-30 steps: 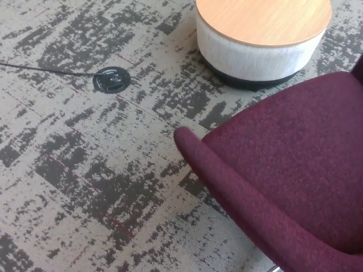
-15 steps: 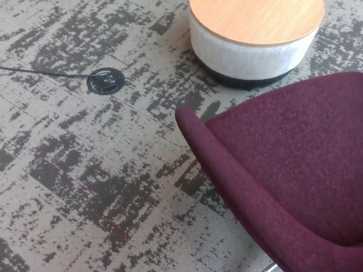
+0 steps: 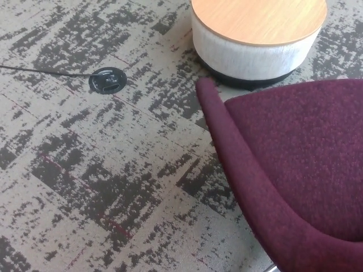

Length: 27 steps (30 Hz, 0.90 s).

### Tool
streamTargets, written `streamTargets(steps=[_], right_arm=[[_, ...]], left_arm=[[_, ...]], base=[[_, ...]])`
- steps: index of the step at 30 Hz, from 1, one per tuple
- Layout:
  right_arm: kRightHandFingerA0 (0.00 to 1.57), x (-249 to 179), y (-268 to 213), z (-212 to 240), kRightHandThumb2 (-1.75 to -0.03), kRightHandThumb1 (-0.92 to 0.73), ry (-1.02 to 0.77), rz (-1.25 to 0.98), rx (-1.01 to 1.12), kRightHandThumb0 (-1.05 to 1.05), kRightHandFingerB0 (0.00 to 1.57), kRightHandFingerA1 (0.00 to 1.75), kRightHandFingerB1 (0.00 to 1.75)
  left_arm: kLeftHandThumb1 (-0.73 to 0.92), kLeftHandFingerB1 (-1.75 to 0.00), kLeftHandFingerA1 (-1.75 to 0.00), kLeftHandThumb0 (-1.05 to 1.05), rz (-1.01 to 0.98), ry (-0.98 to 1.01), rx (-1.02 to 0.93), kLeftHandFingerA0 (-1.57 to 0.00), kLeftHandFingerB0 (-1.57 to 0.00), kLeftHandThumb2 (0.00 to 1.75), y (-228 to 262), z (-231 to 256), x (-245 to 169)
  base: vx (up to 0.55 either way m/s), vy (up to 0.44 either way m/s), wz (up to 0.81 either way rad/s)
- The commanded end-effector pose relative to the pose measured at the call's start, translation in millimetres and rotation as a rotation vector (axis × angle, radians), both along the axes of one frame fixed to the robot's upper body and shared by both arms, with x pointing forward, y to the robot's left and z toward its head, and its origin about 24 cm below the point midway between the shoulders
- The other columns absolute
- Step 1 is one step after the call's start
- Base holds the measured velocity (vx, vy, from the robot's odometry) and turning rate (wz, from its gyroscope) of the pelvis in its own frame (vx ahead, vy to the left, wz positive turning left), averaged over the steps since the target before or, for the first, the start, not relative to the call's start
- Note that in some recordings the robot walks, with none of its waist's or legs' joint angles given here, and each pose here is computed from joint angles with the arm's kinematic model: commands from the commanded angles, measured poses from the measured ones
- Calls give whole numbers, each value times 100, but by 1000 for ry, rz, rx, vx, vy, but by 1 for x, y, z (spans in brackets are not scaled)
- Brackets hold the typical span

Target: The robot walks towards a chair and uses its right hand to push it from the side in an anticlockwise direction to rotate it

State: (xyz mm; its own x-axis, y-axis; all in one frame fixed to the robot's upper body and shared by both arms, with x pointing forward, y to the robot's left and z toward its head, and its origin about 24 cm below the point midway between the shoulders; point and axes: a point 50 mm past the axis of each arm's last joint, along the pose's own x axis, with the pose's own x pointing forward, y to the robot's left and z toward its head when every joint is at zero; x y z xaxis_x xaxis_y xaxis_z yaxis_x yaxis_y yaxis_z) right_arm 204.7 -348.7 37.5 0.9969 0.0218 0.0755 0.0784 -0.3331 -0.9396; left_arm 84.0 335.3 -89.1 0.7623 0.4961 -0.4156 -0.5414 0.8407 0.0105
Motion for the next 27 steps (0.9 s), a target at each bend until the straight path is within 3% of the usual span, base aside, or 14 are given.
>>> streamTargets(steps=[1,3,4,5,7,8,10,14,15,16,19,20,23,27], right_arm=[[0,-92,141,120,-96,-65,-57,481,394,-98,0,48,43],[0,-103,147,121,-92,-60,-45,488,452,-95,0,50,46],[0,-107,147,118,-56,-87,-46,487,471,-81,0,2,2],[0,-108,147,117,-56,-87,-46,485,474,-81,0,2,2],[0,-113,147,114,-61,-92,-21,468,487,-91,0,7,3],[0,-120,148,111,-68,-88,-13,464,513,-84,0,21,13],[0,-127,148,105,-64,-84,-25,472,539,-79,0,13,14],[0,-140,145,95,-64,-84,13,470,511,-71,0,26,10],[0,-141,145,94,-79,-72,13,474,504,-82,0,45,31],[0,-142,145,93,-64,-78,12,474,497,-70,0,44,21],[0,-148,140,89,-64,-83,40,458,477,-68,0,45,20],[0,-153,136,85,-64,-79,55,445,461,-69,0,63,35],[0,-163,129,77,-63,-79,79,423,459,-66,0,50,32],[0,-189,111,54,-64,-77,94,387,424,-65,0,63,44]], left_arm=[[85,-33,-47,-73,-31,-132,50,-43,-34,66,1,14,11],[86,-33,-47,-73,-38,-124,55,-43,-34,67,-2,13,9],[87,-32,-45,-73,-45,-124,56,-43,-33,67,-4,13,8],[87,-32,-45,-73,-47,-124,56,-43,-33,67,-4,13,8],[87,-32,-44,-74,-60,-127,40,-42,-32,67,-8,11,7],[87,-31,-42,-74,-74,-133,38,-41,-33,67,-11,11,6],[87,-31,-42,-74,-90,-135,56,-41,-33,67,-14,12,5],[87,-31,-42,-76,-114,-144,62,-39,-31,67,-17,14,2],[87,-31,-42,-76,-109,-148,64,-40,-31,67,-17,15,2],[87,-31,-43,-76,-105,-154,57,-41,-31,67,-16,15,1],[87,-30,-41,-78,-100,-138,48,-41,-31,67,-17,11,-1],[87,-31,-41,-78,-102,-116,41,-40,-31,67,-18,8,-3],[86,-30,-41,-78,-99,-104,17,-42,-31,67,-21,5,-5],[87,-32,-46,-76,-105,-98,17,-40,-30,67,-26,3,-13]], base=[[0,0,0],[0,0,0],[0,0,0],[0,0,0],[0,0,0],[0,0,0],[0,0,0],[0,0,0],[0,0,0],[0,0,0],[0,0,0],[0,0,0],[0,0,0],[0,0,0]])
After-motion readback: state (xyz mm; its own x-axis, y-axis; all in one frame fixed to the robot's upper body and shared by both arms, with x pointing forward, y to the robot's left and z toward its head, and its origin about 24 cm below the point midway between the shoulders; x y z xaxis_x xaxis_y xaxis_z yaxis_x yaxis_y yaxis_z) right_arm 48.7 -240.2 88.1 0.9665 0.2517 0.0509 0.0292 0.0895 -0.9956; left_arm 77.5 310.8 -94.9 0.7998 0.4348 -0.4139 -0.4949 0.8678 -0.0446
